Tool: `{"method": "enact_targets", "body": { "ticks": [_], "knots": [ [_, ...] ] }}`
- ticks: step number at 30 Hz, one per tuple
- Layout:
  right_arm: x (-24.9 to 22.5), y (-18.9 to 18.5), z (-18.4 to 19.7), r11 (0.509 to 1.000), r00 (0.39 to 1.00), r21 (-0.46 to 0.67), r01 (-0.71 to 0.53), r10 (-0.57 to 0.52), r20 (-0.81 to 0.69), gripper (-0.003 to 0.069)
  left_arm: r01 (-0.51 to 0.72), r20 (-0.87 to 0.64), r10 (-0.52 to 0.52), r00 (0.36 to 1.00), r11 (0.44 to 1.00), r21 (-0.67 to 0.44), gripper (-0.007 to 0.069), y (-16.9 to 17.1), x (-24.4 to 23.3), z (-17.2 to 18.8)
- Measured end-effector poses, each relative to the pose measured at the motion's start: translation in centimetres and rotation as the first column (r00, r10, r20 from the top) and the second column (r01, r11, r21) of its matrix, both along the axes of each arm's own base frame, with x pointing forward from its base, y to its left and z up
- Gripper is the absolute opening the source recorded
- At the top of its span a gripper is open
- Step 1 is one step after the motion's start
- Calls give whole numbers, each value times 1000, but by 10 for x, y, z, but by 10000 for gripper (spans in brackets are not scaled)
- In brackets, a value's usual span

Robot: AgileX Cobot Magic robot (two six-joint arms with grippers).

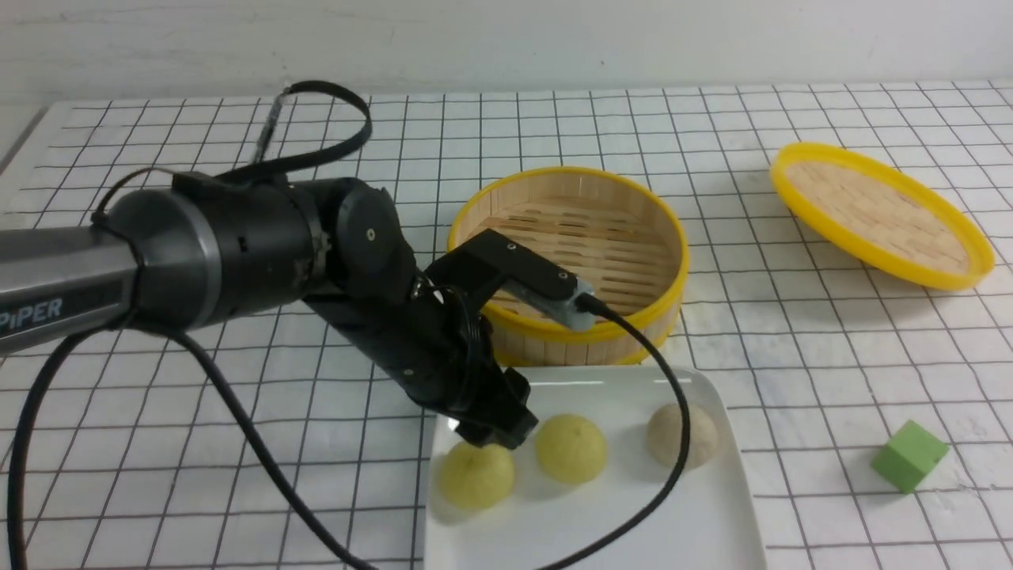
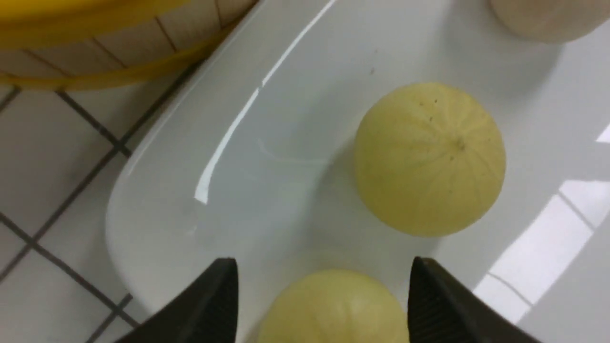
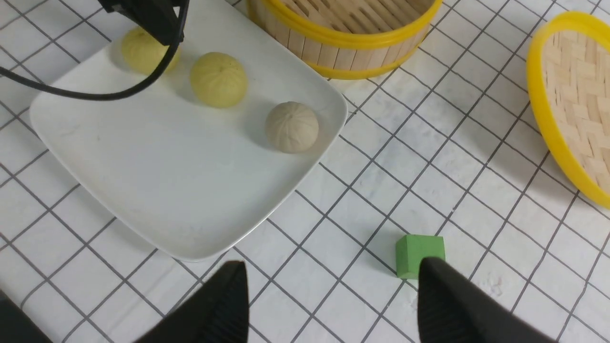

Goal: Put the steamed buns into the plate on the white-black tablecloth.

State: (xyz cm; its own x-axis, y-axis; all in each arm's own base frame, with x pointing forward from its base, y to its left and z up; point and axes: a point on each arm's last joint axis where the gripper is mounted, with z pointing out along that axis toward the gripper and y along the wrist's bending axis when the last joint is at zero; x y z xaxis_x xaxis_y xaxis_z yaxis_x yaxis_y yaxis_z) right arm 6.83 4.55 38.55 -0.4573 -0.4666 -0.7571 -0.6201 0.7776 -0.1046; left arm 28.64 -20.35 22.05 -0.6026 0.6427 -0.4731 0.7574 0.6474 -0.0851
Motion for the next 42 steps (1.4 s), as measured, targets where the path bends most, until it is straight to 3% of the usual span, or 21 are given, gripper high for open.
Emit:
{"method": "enact_targets", "body": {
  "ticks": [8,12,18,20,23,27,34,42],
  "knots": [
    [7,5,11,996,992,87,-8,-3,128,472,16,281,9,960,996,-85,484,12,-8,113],
    [9,5,30,985,957,169,-23,-27,288,472,-61,489,109,866,992,-111,484,48,-41,194],
    [-8,-11,64,970,878,241,-38,-83,472,472,-197,604,296,740,954,-226,484,96,-92,249],
    [-20,-22,73,964,843,265,-32,-117,525,472,-231,653,349,672,937,-264,484,120,-120,268],
    [-34,-34,73,960,833,280,-19,-139,535,472,-262,666,398,631,917,-300,477,144,-151,280],
    [-46,-43,68,956,854,292,5,-156,495,472,-281,652,422,630,906,-316,464,159,-173,280],
    [-84,-67,56,940,862,341,-6,-168,478,472,-270,555,423,716,901,-339,422,171,-206,253],
    [-120,-92,30,939,875,344,5,-171,453,472,-251,507,419,753,896,-367,395,185,-239,225]
  ]
}}
